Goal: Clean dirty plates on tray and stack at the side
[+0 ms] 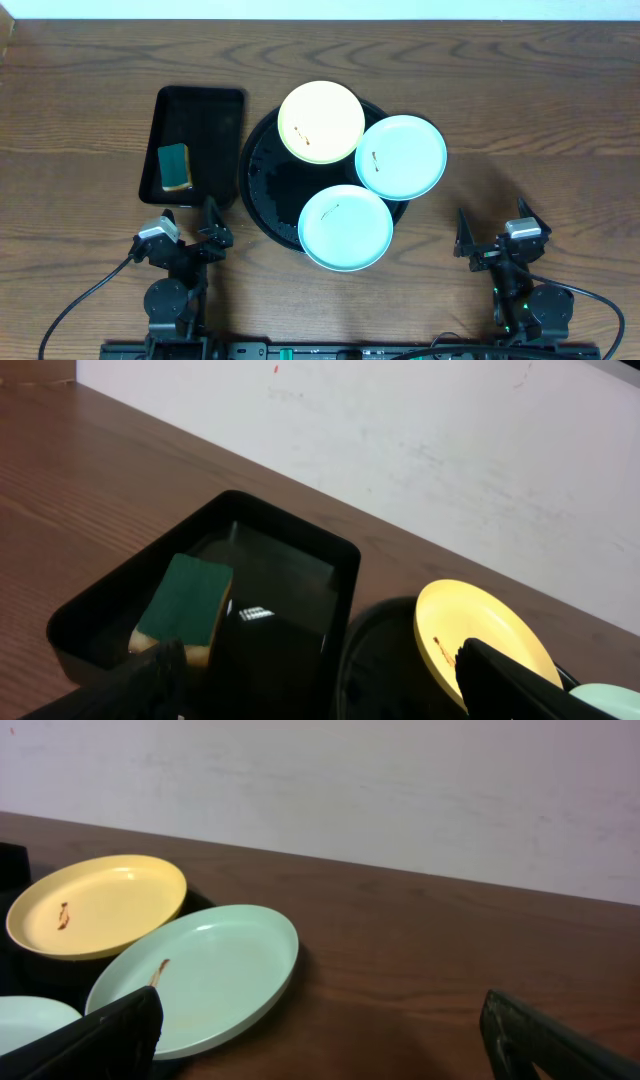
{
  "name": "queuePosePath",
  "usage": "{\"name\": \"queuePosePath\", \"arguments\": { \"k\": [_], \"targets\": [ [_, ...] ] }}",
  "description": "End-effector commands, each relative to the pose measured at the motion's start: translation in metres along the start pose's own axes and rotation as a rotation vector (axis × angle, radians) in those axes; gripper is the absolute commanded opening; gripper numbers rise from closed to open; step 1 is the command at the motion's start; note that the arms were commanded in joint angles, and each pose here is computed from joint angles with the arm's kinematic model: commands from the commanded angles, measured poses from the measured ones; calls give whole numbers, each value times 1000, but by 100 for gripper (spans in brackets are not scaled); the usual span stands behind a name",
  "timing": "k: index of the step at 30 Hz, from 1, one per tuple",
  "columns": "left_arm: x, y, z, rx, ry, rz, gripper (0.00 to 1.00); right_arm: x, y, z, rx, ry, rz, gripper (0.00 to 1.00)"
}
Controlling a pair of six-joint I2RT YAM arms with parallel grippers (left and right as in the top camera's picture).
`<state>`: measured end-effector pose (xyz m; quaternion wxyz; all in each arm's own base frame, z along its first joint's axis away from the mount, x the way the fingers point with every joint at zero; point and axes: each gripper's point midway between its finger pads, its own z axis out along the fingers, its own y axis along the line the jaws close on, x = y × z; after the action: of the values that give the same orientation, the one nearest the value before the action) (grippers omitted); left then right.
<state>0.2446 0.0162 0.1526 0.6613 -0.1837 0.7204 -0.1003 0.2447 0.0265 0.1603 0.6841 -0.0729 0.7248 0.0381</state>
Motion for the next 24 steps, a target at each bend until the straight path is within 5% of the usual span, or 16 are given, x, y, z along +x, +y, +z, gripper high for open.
{"name": "queuePosePath", "arguments": {
  "k": [1, 24],
  "targets": [
    [16, 12, 1, -52, 48, 3, 86, 2, -2, 0, 7, 6, 18, 99],
    [7, 11, 1, -52, 8, -5, 86, 2, -2, 0, 7, 6, 18, 99]
  ]
}}
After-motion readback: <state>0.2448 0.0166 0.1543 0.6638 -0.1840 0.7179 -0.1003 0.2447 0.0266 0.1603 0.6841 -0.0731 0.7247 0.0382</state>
